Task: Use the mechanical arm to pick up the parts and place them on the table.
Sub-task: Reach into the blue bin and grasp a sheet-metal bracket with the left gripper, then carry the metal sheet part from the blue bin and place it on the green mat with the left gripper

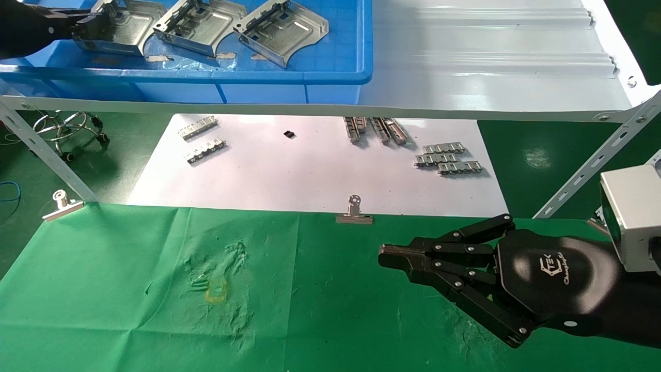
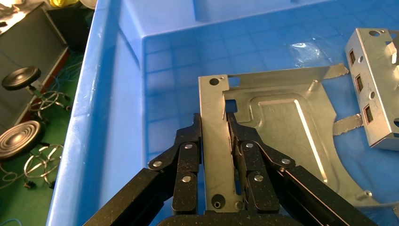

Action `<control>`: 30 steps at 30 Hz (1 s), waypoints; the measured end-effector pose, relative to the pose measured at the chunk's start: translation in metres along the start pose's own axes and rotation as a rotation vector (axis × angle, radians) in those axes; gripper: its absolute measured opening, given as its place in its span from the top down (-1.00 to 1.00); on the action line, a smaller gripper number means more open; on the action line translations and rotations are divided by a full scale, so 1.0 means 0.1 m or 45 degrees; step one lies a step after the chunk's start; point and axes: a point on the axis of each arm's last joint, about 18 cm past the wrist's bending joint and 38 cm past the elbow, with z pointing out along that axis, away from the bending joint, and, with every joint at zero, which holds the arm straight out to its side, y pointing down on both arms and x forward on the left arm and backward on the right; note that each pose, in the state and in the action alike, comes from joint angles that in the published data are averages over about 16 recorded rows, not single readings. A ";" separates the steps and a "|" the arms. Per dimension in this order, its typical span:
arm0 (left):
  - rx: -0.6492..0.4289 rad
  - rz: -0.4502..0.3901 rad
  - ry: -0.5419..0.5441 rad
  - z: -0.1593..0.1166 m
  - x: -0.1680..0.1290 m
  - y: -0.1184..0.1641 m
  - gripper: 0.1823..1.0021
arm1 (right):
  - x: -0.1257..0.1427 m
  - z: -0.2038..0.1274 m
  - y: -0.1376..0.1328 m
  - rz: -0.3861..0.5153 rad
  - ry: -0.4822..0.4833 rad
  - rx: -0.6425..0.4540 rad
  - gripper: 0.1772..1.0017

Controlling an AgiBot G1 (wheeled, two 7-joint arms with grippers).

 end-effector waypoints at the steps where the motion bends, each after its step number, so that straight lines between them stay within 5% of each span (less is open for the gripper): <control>1: 0.006 0.003 -0.002 0.00 0.00 -0.01 0.55 | 0.00 0.00 0.00 0.000 0.000 0.000 0.96; 14: 0.212 0.074 0.114 -0.20 0.05 -0.37 0.78 | 0.00 0.00 0.00 0.000 0.000 0.000 0.96; 21: 0.337 0.170 0.338 -0.51 0.23 -0.45 0.79 | 0.00 0.00 0.00 0.000 0.000 0.000 0.96; 30: 0.418 0.353 0.709 -0.98 0.58 -0.23 0.79 | 0.00 0.00 0.00 0.000 0.000 0.000 0.96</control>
